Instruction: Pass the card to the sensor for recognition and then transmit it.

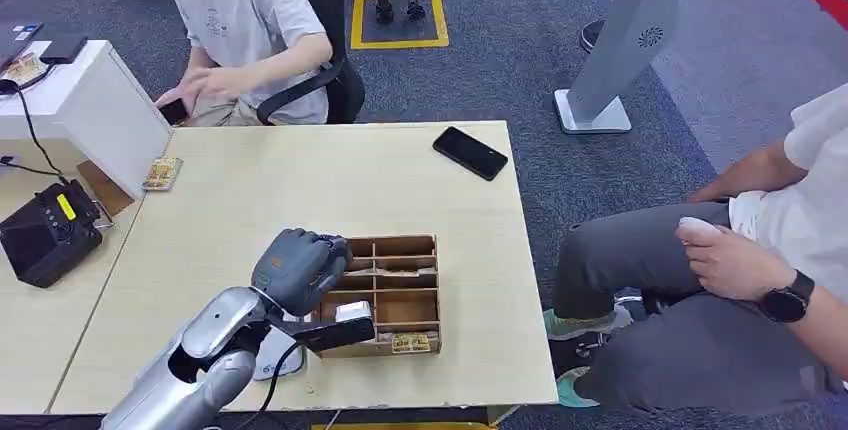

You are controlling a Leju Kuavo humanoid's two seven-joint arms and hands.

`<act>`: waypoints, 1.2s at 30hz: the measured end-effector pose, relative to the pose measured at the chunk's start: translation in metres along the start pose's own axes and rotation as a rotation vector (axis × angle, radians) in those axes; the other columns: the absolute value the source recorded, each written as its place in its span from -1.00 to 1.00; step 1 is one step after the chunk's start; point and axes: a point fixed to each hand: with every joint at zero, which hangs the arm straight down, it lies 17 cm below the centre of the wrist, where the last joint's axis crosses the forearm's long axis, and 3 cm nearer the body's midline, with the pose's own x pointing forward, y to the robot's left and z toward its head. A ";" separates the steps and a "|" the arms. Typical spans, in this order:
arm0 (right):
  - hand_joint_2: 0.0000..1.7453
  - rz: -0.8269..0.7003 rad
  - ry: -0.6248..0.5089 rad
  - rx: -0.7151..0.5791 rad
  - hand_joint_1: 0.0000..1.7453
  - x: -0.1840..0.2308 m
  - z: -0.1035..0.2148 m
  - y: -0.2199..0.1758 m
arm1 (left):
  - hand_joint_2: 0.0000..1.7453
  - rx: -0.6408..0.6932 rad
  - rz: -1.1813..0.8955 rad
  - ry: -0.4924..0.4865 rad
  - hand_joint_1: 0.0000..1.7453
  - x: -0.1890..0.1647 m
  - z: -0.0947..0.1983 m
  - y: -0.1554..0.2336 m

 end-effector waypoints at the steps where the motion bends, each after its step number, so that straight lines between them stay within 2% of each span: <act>1: -1.00 0.000 0.000 0.000 -1.00 0.000 0.000 0.000 | 1.00 0.000 0.000 0.000 0.90 0.000 0.000 0.000; 6: -1.00 -0.012 -0.013 -0.007 -1.00 0.003 -0.001 -0.002 | 1.00 -0.003 0.007 -0.004 1.00 0.001 0.000 -0.001; 7: -1.00 -0.014 -0.015 -0.008 -1.00 0.004 -0.001 -0.002 | 1.00 -0.004 0.011 -0.004 0.80 0.000 0.001 -0.001; 8: -1.00 -0.017 -0.017 -0.008 -1.00 0.004 -0.001 -0.002 | 1.00 -0.006 0.019 -0.004 -1.00 0.000 0.001 -0.001; 10: -1.00 -0.029 -0.016 -0.011 -1.00 0.004 -0.001 -0.003 | 1.00 -0.012 0.037 -0.004 -1.00 0.000 0.004 -0.004; 16: -1.00 -0.033 -0.001 -0.007 -1.00 -0.002 0.001 0.001 | 1.00 0.025 0.223 -0.177 -1.00 0.048 0.006 0.034; 25: -1.00 -0.038 0.010 0.000 -1.00 -0.010 0.004 0.006 | 1.00 0.098 0.321 -0.384 -1.00 0.102 0.026 0.093; 32: -1.00 -0.045 0.015 0.001 -1.00 -0.012 0.005 0.007 | 1.00 0.123 0.287 -0.415 -1.00 0.109 0.032 0.106; 36: -1.00 -0.048 0.015 0.000 -1.00 -0.012 0.005 0.007 | 1.00 0.155 0.107 -0.337 -1.00 0.088 0.025 0.111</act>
